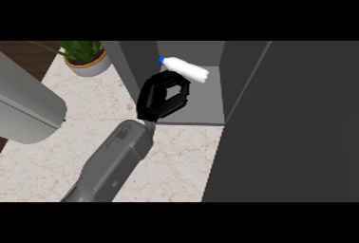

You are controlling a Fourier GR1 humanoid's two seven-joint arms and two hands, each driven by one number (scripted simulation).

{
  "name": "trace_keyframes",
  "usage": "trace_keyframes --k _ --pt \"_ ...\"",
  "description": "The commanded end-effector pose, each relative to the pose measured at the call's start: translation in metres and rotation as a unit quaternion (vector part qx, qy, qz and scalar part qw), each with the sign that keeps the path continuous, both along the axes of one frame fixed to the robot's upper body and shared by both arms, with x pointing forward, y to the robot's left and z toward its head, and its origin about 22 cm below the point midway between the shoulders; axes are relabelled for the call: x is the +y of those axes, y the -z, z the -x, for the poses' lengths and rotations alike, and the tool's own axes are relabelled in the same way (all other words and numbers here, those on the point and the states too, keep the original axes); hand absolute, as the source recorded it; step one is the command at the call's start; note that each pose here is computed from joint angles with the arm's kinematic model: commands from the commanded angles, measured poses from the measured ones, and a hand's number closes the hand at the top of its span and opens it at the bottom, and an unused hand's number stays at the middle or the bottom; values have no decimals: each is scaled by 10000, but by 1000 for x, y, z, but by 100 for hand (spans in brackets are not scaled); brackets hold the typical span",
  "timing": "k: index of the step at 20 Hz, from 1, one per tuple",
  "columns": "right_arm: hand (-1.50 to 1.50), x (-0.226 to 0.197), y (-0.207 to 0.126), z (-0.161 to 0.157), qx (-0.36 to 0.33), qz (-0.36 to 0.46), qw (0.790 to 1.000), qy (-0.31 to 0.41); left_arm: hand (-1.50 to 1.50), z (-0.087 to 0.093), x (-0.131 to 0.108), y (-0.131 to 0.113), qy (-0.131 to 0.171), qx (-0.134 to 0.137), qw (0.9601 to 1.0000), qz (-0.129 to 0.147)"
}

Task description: Pick up the bottled water, place it into the cabinet and close the cabinet

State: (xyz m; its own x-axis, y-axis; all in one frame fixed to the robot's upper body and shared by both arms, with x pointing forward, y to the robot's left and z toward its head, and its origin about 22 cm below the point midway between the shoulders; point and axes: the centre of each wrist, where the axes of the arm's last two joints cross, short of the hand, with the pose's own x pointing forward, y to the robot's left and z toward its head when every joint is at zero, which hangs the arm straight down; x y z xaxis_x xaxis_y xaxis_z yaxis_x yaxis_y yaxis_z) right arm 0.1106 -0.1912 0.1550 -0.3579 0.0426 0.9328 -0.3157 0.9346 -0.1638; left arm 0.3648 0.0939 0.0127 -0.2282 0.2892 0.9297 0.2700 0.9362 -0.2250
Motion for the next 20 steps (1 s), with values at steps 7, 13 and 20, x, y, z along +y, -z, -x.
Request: trace_keyframes --k 7,13,20 --pt "150 16 -18 26 532 488 9927 -964 150 75 65 8 -121 63 9999 -4" --pt "150 47 -17 23 517 222 9890 -1367 150 115 116 -4 -255 -58 9997 -39" --pt "150 97 -27 10 643 211 9795 -1899 150 133 147 -13 -572 -123 9983 -8"
